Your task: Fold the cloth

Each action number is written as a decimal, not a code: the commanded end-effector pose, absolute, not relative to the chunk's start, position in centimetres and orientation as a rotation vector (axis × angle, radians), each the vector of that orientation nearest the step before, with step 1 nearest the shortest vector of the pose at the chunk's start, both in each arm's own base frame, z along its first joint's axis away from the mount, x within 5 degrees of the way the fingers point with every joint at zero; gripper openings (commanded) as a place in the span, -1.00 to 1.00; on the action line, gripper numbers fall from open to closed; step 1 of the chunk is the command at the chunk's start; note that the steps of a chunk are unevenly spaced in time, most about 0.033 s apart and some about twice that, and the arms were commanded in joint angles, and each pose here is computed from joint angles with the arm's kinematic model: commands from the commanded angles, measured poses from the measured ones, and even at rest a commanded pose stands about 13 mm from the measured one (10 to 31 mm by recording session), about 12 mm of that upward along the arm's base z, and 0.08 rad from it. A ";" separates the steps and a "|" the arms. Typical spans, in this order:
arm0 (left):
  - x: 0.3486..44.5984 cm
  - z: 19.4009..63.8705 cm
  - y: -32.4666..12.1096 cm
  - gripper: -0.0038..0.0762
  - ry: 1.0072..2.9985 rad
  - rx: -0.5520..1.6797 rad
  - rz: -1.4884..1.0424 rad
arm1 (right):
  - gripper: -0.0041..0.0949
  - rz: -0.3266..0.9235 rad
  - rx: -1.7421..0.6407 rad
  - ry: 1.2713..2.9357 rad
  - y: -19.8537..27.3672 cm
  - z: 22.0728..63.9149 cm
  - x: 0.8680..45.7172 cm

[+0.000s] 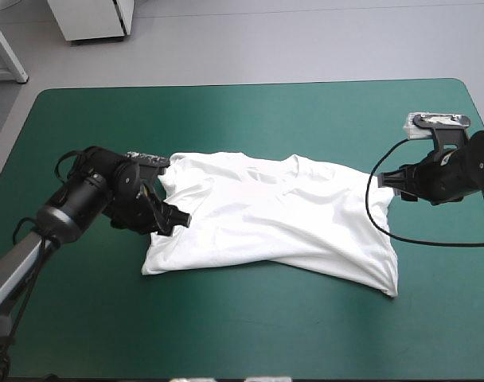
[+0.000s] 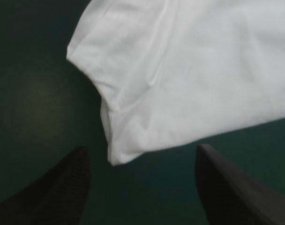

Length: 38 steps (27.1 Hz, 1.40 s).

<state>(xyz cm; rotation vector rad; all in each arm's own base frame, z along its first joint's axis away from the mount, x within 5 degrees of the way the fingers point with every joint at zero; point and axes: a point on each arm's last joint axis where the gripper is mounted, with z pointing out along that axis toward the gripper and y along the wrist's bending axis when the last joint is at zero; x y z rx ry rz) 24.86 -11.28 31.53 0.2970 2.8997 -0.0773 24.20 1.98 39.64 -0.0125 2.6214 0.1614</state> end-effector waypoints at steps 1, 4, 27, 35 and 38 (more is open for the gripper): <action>23.3 32.1 -10.8 0.28 2.874 0.199 -0.129 | 0.01 0.151 -0.023 2.564 1.8 41.2 23.4; 23.2 30.4 -10.7 0.28 2.886 0.166 -0.111 | 0.01 0.154 -0.020 2.564 1.8 41.2 23.4; 24.2 21.2 -8.7 0.14 2.990 0.012 -0.065 | 0.01 0.161 -0.020 2.564 1.9 41.2 23.4; 24.7 20.5 -8.9 -0.92 2.984 0.009 -0.068 | 0.01 0.185 -0.008 2.591 2.0 40.4 23.3; 24.7 20.5 -8.9 -0.93 2.984 0.018 -0.065 | 0.01 0.216 0.008 2.681 2.2 37.8 23.2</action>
